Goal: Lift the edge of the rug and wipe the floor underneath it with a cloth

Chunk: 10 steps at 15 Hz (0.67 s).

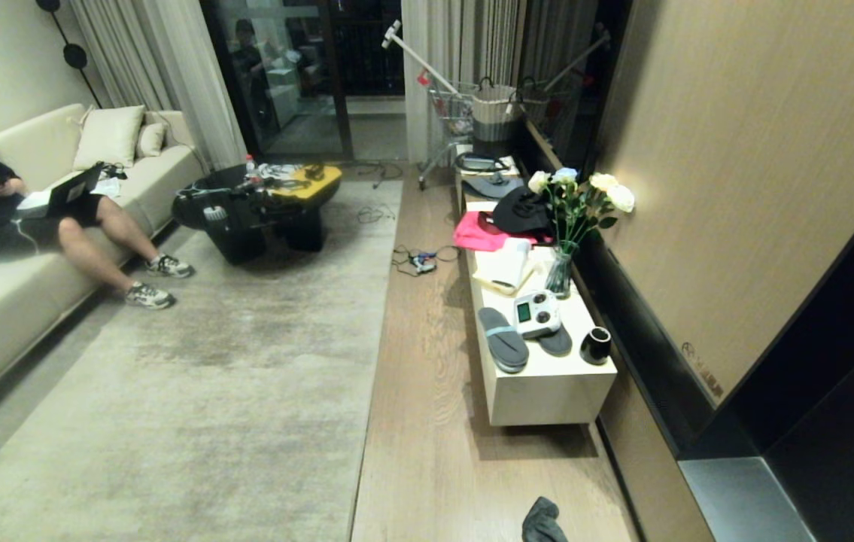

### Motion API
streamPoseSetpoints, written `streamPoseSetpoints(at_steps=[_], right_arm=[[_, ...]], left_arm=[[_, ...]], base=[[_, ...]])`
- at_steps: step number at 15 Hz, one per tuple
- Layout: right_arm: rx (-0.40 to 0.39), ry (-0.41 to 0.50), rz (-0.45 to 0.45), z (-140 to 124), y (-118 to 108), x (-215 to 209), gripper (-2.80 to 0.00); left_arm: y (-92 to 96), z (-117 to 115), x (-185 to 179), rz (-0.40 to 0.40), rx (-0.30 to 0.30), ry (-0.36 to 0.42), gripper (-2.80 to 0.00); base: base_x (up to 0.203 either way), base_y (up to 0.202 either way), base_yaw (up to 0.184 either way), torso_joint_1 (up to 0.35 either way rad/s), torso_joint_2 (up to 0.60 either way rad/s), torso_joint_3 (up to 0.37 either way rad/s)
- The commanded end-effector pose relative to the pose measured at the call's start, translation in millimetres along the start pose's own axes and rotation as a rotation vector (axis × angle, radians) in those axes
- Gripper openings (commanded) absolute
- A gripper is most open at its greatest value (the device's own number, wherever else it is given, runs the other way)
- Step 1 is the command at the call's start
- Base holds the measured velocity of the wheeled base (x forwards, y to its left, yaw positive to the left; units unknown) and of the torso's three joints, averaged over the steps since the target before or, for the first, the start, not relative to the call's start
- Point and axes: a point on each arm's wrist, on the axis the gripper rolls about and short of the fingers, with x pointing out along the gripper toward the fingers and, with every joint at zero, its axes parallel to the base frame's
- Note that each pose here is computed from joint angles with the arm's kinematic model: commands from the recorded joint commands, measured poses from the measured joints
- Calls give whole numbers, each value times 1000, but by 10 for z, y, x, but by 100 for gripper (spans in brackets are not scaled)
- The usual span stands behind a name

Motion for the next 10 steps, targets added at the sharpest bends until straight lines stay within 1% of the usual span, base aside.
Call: streamPoseSetpoints(at_steps=[1,10], right_arm=[[0,1,1,1,0,1,-280],[0,1,0,1,0,1,-280]], left_arm=[[0,-1,0,-1,0,1,-280],[0,-1,0,0,0,1,-280]], base=[[0,0,0,0,0,0],[0,0,0,0,0,0]])
